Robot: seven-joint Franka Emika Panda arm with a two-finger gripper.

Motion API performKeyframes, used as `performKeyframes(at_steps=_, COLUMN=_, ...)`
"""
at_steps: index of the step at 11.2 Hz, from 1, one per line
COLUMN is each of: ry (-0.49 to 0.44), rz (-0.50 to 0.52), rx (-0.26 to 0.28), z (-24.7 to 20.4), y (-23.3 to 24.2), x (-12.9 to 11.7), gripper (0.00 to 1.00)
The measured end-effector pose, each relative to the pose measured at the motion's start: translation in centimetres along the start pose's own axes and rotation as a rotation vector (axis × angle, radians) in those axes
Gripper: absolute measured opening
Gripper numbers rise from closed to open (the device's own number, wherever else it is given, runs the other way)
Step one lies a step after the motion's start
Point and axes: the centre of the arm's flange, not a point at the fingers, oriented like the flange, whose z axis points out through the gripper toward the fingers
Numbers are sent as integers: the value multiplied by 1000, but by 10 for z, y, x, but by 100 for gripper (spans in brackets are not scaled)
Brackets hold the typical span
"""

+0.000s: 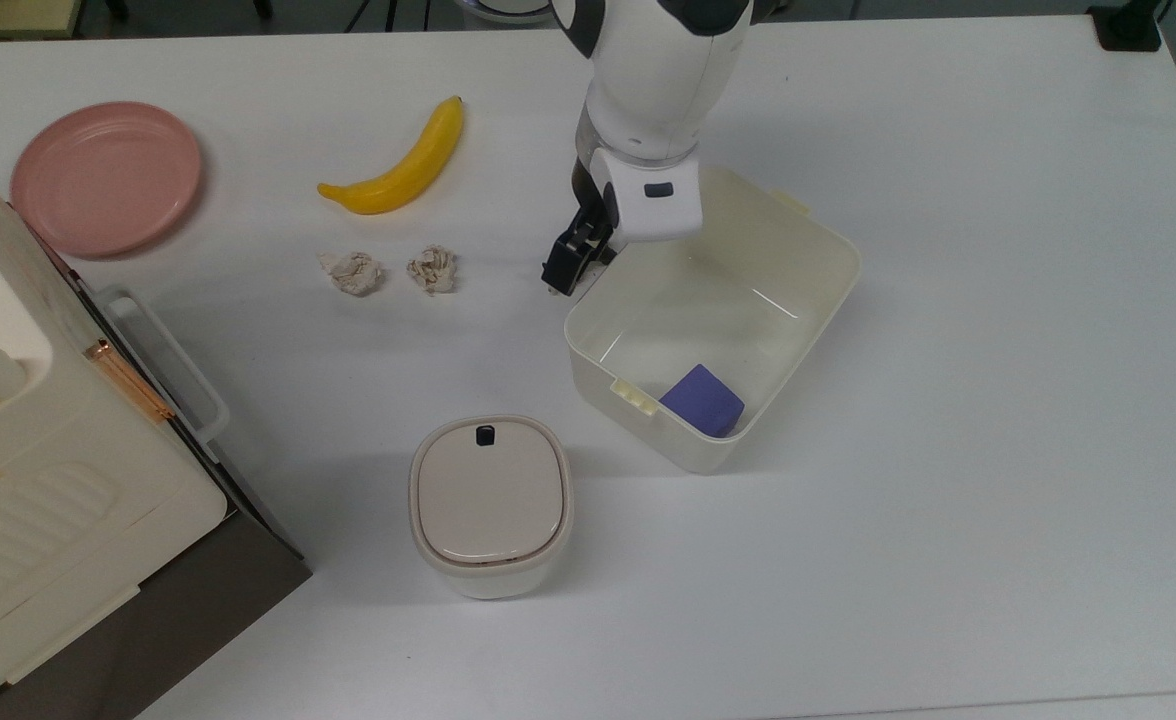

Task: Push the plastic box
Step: 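Push the white plastic box with the gripper, sliding it away from the panda figure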

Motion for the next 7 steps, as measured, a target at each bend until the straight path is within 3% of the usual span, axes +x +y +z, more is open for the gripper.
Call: performKeyframes(at_steps=7, ry=43, rz=-86, rx=-116, z=5, y=-6, x=31, gripper=100)
